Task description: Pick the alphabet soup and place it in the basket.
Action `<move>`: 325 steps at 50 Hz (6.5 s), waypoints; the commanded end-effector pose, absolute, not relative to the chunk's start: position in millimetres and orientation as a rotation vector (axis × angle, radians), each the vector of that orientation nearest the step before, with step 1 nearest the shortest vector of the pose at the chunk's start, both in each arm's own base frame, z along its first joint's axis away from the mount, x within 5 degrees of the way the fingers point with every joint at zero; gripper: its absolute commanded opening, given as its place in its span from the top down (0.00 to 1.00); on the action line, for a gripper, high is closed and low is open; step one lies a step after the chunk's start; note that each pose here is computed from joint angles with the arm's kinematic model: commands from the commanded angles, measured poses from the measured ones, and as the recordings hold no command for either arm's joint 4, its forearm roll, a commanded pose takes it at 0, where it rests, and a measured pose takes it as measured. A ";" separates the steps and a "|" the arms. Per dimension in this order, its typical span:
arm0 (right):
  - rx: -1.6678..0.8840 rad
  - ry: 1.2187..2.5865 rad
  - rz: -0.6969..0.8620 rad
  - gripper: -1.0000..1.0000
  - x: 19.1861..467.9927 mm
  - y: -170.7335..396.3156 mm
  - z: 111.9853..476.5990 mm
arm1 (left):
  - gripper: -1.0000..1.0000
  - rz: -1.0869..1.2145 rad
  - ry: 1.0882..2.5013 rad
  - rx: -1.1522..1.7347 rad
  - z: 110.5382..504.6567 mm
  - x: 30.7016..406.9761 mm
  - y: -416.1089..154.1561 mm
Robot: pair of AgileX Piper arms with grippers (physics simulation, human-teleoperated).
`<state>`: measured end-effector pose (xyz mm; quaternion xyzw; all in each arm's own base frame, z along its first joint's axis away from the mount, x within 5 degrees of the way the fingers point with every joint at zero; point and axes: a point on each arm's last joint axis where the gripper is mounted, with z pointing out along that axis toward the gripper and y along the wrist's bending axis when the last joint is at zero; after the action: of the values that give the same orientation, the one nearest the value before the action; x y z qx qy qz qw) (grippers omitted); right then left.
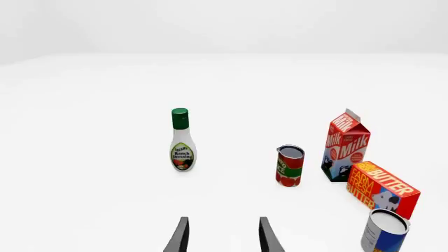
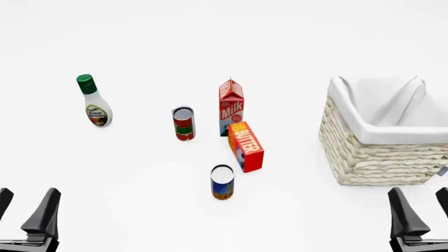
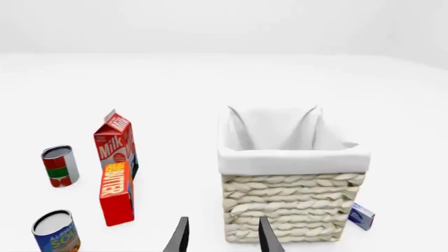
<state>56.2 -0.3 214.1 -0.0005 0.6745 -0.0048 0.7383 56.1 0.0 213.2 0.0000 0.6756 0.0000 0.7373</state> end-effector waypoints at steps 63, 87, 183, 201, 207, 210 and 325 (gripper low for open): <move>-0.265 1.357 0.234 0.00 43.8 15.1 284.9 | 0.00 0.000 1.484 0.000 213.2 56.1 0.0; -0.379 1.309 0.345 0.00 52.4 27.7 312.5 | 0.00 0.000 1.484 0.000 213.2 56.1 0.0; -0.634 1.390 0.591 0.00 138.0 141.1 273.4 | 0.00 0.000 1.484 0.000 213.2 56.1 0.0; -0.621 1.434 0.580 0.00 152.6 149.2 256.0 | 0.00 0.000 1.484 0.000 213.2 56.1 0.0; -0.610 1.448 0.568 0.00 158.5 150.2 251.6 | 0.00 0.000 1.484 0.000 213.2 56.1 0.0; -0.605 1.455 0.563 0.00 162.0 151.4 249.9 | 0.00 0.000 1.484 0.000 213.2 56.1 0.0; -0.612 1.677 0.546 0.00 230.3 204.3 150.6 | 0.00 0.000 1.484 0.000 213.2 56.1 0.0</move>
<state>227.0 201.4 157.9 -0.2627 0.7175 0.2362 0.6003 56.1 0.0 213.2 0.0000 0.6756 0.0000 0.7373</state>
